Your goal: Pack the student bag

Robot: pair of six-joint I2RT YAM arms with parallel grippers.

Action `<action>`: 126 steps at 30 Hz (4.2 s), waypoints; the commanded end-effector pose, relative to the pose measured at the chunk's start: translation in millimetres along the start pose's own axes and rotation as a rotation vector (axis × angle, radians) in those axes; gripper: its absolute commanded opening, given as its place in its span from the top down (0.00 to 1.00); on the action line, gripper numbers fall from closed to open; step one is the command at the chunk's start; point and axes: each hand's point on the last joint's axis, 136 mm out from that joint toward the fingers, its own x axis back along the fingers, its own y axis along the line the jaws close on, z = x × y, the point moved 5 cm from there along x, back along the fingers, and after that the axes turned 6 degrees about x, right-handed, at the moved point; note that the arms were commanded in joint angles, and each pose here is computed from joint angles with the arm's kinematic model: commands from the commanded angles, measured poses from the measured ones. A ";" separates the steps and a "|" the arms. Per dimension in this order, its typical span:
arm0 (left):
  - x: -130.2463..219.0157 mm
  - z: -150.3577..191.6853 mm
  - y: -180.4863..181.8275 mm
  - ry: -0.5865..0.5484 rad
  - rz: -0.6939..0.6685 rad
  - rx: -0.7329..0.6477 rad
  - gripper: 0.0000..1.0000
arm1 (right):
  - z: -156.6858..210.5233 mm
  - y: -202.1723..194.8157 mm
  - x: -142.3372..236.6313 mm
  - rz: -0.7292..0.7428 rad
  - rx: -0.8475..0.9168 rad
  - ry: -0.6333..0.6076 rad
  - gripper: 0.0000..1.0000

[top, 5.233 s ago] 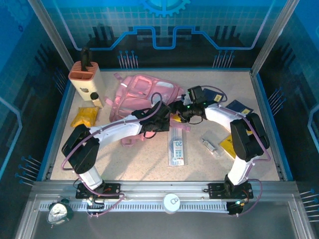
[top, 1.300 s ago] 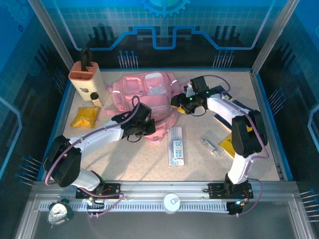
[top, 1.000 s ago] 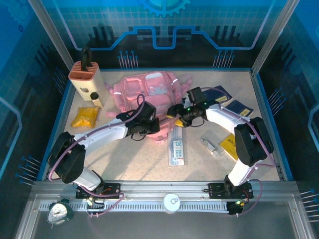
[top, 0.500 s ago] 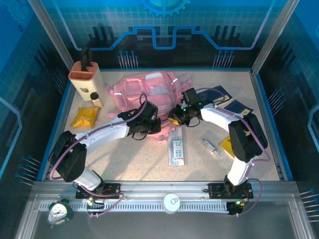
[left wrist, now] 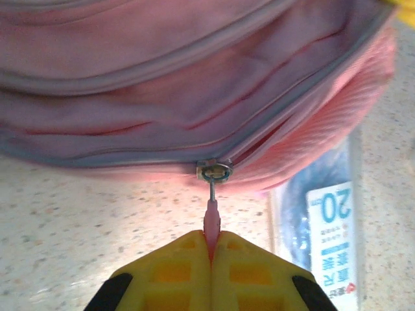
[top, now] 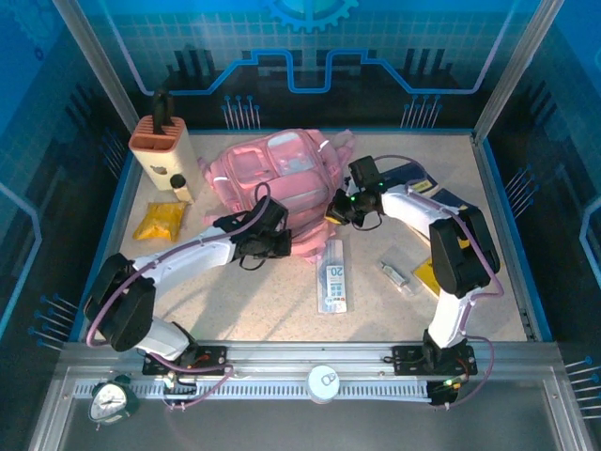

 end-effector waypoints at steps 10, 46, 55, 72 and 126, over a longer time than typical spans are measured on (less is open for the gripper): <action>-1.3 0.9 16.7 0.022 -0.001 0.046 1.00 | -19.6 8.9 25.2 0.119 0.080 -0.070 0.68; -4.4 -2.6 -0.8 0.005 0.103 0.010 1.00 | 68.7 57.4 -57.0 0.282 0.032 0.025 0.52; 0.2 -0.1 12.6 -0.013 0.024 -0.016 1.00 | 58.3 52.9 -47.7 0.285 0.090 -0.018 0.96; 7.9 -35.3 127.2 -0.105 -0.336 0.256 1.00 | 62.1 67.7 -12.7 0.184 0.196 -0.076 1.00; 81.5 -22.3 71.9 -0.197 0.112 0.397 0.43 | 92.8 39.5 124.2 0.164 0.474 -0.258 0.00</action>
